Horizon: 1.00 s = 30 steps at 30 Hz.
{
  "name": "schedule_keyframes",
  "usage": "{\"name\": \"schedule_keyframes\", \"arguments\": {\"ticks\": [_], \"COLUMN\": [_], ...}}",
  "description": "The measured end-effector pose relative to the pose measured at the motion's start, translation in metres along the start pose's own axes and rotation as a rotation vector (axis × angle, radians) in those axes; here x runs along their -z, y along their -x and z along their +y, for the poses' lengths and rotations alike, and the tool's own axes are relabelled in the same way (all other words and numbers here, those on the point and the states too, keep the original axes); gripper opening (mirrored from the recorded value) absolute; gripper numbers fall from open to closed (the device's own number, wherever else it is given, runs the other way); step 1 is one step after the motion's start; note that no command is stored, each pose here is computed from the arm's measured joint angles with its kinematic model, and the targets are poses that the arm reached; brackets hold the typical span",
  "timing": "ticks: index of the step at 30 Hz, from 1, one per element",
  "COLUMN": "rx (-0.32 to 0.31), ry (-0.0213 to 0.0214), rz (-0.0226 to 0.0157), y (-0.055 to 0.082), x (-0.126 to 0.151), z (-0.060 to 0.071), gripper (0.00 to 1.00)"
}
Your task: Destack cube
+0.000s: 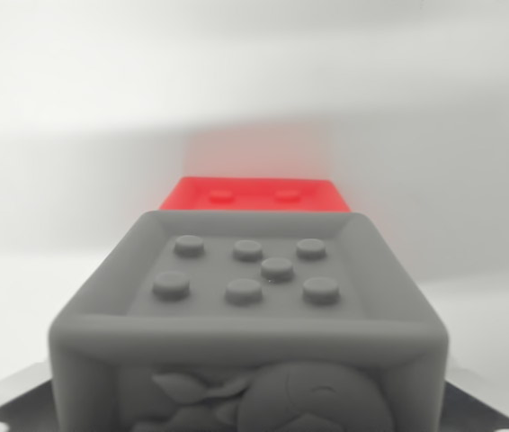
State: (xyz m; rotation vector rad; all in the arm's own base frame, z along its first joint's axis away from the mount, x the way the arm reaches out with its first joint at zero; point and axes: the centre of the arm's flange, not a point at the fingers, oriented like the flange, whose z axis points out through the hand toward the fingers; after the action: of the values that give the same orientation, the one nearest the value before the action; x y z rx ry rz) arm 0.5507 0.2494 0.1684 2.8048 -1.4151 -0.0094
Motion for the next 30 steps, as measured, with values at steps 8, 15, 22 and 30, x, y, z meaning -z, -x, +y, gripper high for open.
{"name": "schedule_keyframes", "arguments": {"ticks": [8,15,22,30], "rx": [0.0,0.0,0.0,0.0], "ry": [0.0,0.0001,-0.0004,-0.0042], "rz": [0.0,0.0,0.0003,0.0034], "y": [0.0,0.0,0.0,0.0], "x": [0.0,0.0,0.001,0.015], "z": [0.0,0.0,0.0,-0.001], "gripper": [0.0,0.0,0.0,0.0]}}
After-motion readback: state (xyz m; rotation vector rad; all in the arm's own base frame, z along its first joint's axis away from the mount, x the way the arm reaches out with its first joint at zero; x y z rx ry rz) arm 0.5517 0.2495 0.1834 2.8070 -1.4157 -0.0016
